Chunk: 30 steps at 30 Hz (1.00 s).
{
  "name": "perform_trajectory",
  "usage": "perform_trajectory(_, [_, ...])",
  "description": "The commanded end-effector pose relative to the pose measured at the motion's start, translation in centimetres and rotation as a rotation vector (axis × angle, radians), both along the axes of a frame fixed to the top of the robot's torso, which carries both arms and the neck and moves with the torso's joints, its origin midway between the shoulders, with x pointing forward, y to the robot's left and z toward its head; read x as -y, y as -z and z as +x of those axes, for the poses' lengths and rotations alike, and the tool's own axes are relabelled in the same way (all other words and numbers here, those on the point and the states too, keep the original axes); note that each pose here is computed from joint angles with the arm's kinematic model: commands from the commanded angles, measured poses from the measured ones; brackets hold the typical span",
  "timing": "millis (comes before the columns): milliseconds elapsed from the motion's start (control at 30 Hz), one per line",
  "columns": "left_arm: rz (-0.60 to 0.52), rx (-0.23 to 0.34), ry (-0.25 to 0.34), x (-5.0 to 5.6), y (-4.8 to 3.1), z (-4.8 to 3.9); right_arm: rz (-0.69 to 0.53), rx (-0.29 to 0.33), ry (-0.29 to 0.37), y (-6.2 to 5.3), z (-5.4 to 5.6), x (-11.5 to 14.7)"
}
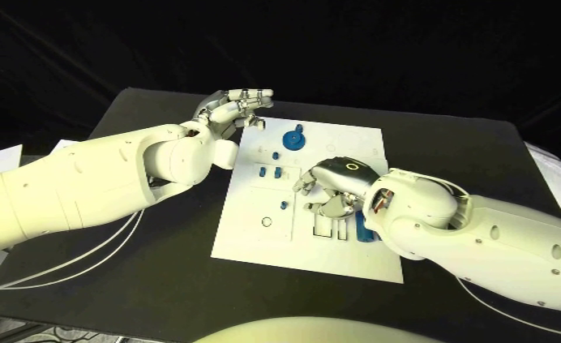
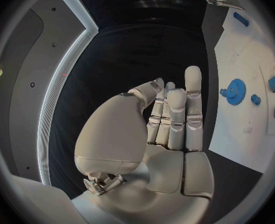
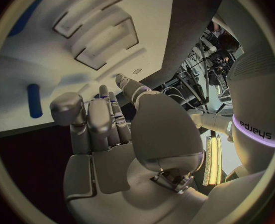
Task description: Assemble the parts on the task board
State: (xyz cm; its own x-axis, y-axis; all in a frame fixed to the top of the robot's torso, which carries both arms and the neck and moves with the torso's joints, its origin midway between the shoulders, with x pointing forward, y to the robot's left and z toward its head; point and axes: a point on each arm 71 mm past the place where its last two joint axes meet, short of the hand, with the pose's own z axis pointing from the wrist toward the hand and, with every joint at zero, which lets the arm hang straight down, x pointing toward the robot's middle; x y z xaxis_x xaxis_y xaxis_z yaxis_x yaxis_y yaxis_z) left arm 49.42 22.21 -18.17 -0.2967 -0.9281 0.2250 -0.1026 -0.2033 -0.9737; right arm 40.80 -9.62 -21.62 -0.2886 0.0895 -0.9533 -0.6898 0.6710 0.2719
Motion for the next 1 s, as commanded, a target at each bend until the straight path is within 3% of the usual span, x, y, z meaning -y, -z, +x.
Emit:
perform_trajectory(33, [-0.009,0.002,0.018,0.1,0.03,-0.07,0.054,0.027,0.054,-1.4,0.3,1.4])
perform_trajectory(233, [-0.012,-0.001,0.024,0.2,0.18,-0.17,0.035,0.064,0.119,-3.3,1.5,4.4])
perform_trajectory(333, [-0.013,-0.002,0.025,0.2,0.24,-0.19,0.007,0.074,0.145,-3.6,2.2,5.5])
perform_trajectory(667, [-0.014,-0.004,0.028,0.2,0.34,-0.24,-0.078,0.074,0.173,-3.1,3.6,7.0])
perform_trajectory(1000, [-0.012,-0.01,0.028,0.1,0.41,-0.29,-0.141,0.03,0.15,-2.1,3.7,6.5])
